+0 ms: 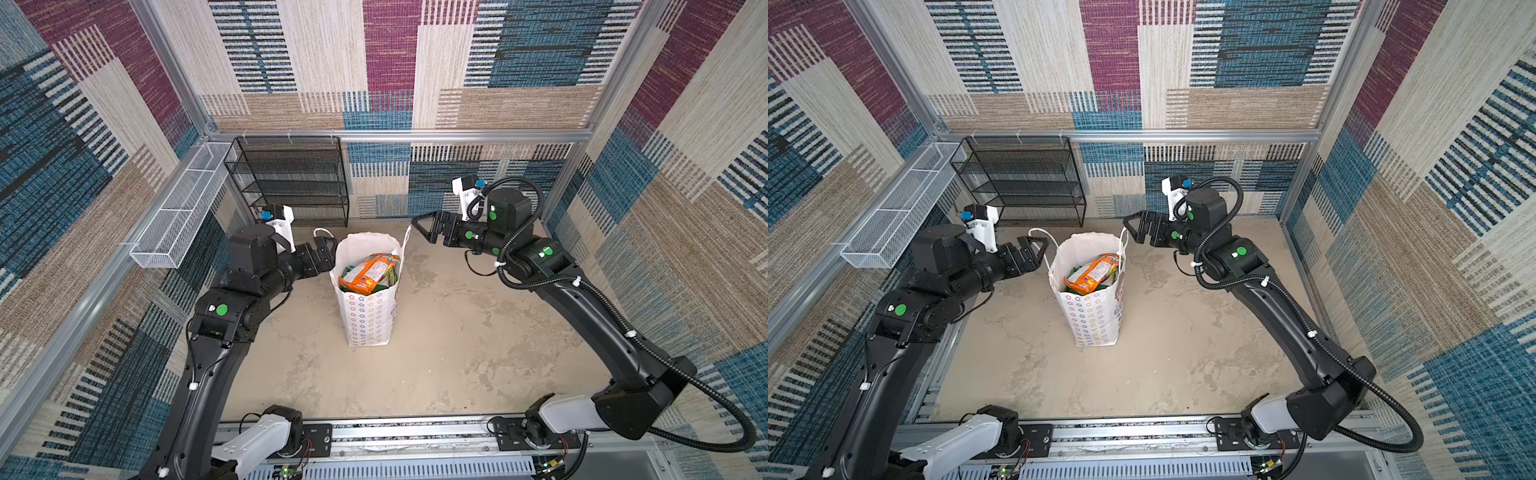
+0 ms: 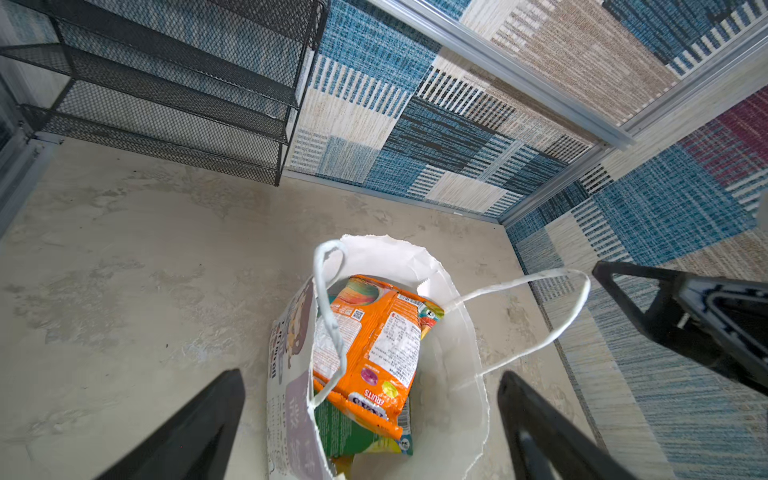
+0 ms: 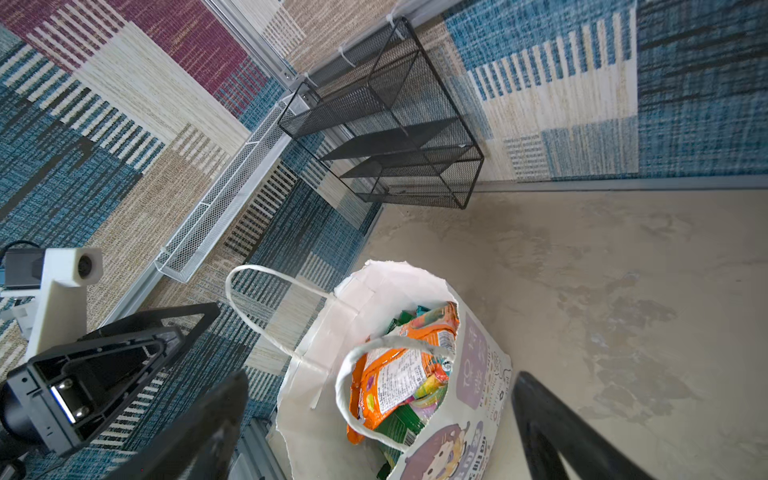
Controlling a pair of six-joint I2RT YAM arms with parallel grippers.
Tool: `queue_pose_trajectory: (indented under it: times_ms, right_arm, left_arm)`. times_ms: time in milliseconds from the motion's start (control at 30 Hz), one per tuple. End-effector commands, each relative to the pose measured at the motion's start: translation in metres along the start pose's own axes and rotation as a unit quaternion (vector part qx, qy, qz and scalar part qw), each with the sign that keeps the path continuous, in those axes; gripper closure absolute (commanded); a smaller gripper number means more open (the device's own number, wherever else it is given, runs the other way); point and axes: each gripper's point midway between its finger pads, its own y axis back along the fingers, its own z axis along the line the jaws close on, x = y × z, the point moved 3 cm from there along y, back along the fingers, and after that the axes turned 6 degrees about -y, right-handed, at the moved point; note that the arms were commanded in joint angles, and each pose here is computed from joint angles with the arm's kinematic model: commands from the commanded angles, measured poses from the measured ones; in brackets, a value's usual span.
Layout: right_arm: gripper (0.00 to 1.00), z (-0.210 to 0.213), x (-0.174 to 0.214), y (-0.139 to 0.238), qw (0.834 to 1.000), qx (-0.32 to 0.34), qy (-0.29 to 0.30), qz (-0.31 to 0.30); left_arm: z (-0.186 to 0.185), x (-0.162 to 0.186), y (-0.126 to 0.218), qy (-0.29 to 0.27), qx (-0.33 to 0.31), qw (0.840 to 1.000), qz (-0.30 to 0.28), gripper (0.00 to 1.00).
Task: Place the snacks into the paper bag
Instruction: 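Release the bag rim with the left gripper and withdraw both grippers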
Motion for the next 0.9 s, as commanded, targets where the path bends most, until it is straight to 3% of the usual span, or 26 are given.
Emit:
queue_pose_trajectory:
  times_ms: [0, 233, 500, 600, 700, 867]
  right_arm:
    - [0.0, 0.003, -0.029, 0.019, 0.996, 0.033, 0.034, -0.076]
    - [0.0, -0.021, -0.068, 0.04, 0.976, 0.129, 0.056, -0.167]
    - [0.0, -0.124, -0.087, 0.06, 0.959, 0.176, -0.012, -0.222]
    - [0.0, -0.17, -0.084, 0.067, 0.951, 0.196, -0.051, -0.231]
    - [0.0, -0.202, -0.073, 0.072, 0.943, 0.224, -0.052, -0.24]
    - [0.0, -0.253, -0.038, 0.07, 0.929, 0.275, -0.041, -0.246]
  left_arm:
    - [0.011, -0.008, 0.013, -0.015, -0.044, 0.999, -0.017, 0.02]
    - [0.05, -0.011, 0.032, 0.005, -0.174, 0.983, -0.059, 0.02]
    - [0.121, 0.018, -0.005, 0.113, -0.28, 0.953, 0.001, 0.01]
    - [0.158, 0.035, -0.016, 0.168, -0.313, 0.935, 0.009, 0.01]
    - [0.19, 0.057, -0.027, 0.208, -0.329, 0.921, -0.001, 0.01]
    - [0.23, 0.093, -0.039, 0.179, -0.386, 0.904, -0.043, 0.01]
